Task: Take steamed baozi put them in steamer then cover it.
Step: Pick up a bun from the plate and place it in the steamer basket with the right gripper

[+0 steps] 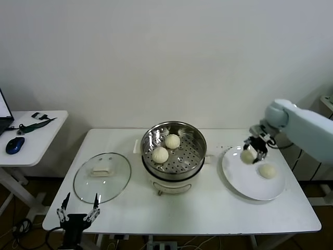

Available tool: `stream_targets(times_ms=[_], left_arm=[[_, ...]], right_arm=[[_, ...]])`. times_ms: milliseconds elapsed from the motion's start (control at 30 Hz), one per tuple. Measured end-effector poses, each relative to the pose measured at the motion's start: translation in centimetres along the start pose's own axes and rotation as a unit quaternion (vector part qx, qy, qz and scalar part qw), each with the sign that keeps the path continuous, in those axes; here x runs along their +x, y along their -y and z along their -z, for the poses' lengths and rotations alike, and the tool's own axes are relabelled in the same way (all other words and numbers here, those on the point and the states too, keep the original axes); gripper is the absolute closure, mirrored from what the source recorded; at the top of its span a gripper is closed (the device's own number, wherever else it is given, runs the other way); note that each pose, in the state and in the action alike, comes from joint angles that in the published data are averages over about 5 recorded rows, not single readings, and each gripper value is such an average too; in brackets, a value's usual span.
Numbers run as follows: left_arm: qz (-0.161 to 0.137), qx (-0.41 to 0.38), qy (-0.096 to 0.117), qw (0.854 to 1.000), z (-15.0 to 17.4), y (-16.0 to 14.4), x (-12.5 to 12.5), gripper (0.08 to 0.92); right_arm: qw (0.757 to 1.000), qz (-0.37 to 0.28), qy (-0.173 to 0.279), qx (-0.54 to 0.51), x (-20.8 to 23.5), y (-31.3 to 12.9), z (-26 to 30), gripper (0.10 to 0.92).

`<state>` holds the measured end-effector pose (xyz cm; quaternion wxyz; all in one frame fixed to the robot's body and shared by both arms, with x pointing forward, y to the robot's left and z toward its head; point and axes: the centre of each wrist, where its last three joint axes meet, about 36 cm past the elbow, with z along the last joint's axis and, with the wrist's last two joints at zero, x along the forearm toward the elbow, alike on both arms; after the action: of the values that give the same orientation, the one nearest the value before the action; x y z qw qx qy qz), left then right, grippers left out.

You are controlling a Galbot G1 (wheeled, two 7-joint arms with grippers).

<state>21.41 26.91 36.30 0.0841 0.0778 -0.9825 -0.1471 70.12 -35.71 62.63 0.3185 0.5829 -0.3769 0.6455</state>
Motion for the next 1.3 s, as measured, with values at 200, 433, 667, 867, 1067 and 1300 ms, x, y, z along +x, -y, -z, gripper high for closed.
stream_targets(times_ms=[200,433,667,867,1067,1300], left_arm=[[-0.003,0.001,0.001,1.0,0.1,0.2,0.0,0.177],[-0.006,0.004,0.0,1.0,0.3,0.5,0.0,0.177],[-0.005,0.006,-0.003,1.0,0.1,0.4,0.1,0.177],[-0.002,0.006,-0.007,1.0,-0.2,0.2,0.1,0.177],[0.0,0.007,-0.011,1.0,-0.6,-0.1,0.2,0.177],[0.001,0.008,-0.015,1.0,-1.0,-0.2,0.2,0.177]], right_arm=[[0.992,-0.015,-0.015,0.126,5.7,4.6,5.6,0.361],[0.964,-0.014,-0.022,0.266,7.7,8.1,14.1,0.361],[0.924,-0.002,-0.024,0.381,6.1,10.1,22.1,0.361],[0.893,0.015,-0.018,0.45,3.0,10.6,27.5,0.361],[0.871,0.032,-0.013,0.49,0.2,10.5,30.3,0.361],[0.859,0.043,-0.006,0.51,-2.0,10.1,31.5,0.357]])
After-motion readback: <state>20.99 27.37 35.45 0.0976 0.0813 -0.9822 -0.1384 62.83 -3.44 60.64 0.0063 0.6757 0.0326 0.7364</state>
